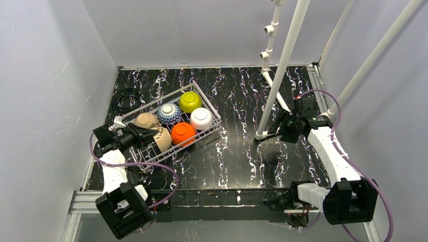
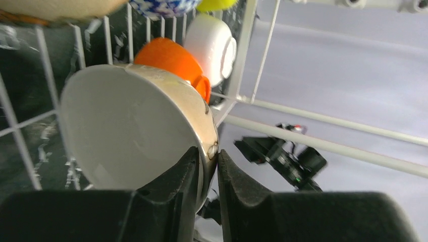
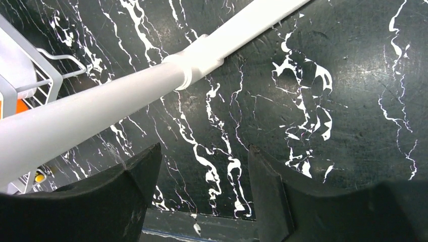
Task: Load the bowls into the dish rack
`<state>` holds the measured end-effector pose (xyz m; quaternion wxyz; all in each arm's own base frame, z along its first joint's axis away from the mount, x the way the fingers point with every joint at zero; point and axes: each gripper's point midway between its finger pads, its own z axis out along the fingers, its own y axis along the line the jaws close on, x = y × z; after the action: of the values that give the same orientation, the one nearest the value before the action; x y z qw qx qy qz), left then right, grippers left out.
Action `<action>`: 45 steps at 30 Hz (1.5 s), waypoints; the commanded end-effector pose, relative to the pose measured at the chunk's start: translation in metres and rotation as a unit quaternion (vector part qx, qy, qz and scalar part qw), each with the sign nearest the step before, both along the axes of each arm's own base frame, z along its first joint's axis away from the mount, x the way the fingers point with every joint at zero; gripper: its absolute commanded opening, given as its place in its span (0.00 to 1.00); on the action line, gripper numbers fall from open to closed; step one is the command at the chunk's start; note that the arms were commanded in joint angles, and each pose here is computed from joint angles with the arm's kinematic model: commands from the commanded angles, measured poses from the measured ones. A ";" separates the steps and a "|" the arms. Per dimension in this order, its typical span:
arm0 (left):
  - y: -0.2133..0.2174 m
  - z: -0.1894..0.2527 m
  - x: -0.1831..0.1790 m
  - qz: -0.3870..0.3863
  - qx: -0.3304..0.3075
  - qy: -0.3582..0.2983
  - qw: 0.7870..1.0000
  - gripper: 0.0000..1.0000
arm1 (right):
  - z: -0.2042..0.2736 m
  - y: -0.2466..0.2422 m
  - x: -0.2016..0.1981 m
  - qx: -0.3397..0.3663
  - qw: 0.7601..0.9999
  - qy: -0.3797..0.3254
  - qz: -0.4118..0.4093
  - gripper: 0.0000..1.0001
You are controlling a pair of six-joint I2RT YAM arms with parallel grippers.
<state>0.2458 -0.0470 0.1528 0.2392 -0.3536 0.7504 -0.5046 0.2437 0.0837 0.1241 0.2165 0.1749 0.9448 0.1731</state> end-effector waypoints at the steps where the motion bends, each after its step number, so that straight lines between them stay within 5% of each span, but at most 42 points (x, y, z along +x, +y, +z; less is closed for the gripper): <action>1: 0.028 -0.030 -0.012 0.058 0.110 0.069 0.990 0.19 | 0.023 0.001 0.001 -0.013 0.999 -0.027 0.011 0.71; 16: 0.042 -0.039 -0.021 0.093 0.152 0.109 0.978 0.23 | 0.077 0.036 -0.017 0.049 0.987 -0.134 0.076 0.75; 28: 0.069 -0.051 -0.028 0.151 0.216 0.148 0.953 0.28 | 0.079 0.041 -0.015 0.062 0.985 -0.142 0.081 0.76; 36: 0.067 -0.058 -0.021 0.146 0.198 0.148 0.958 0.44 | 0.077 0.039 -0.014 0.056 0.985 -0.144 0.078 0.77; 45: 0.090 -0.045 -0.028 0.169 0.272 0.154 0.935 0.50 | 0.076 0.039 -0.011 0.054 0.985 -0.145 0.075 0.78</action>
<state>0.2487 0.0228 0.1402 0.3358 -0.4294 0.7934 -0.2710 0.2246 0.1207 0.1922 0.3069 0.0940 0.9110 0.2589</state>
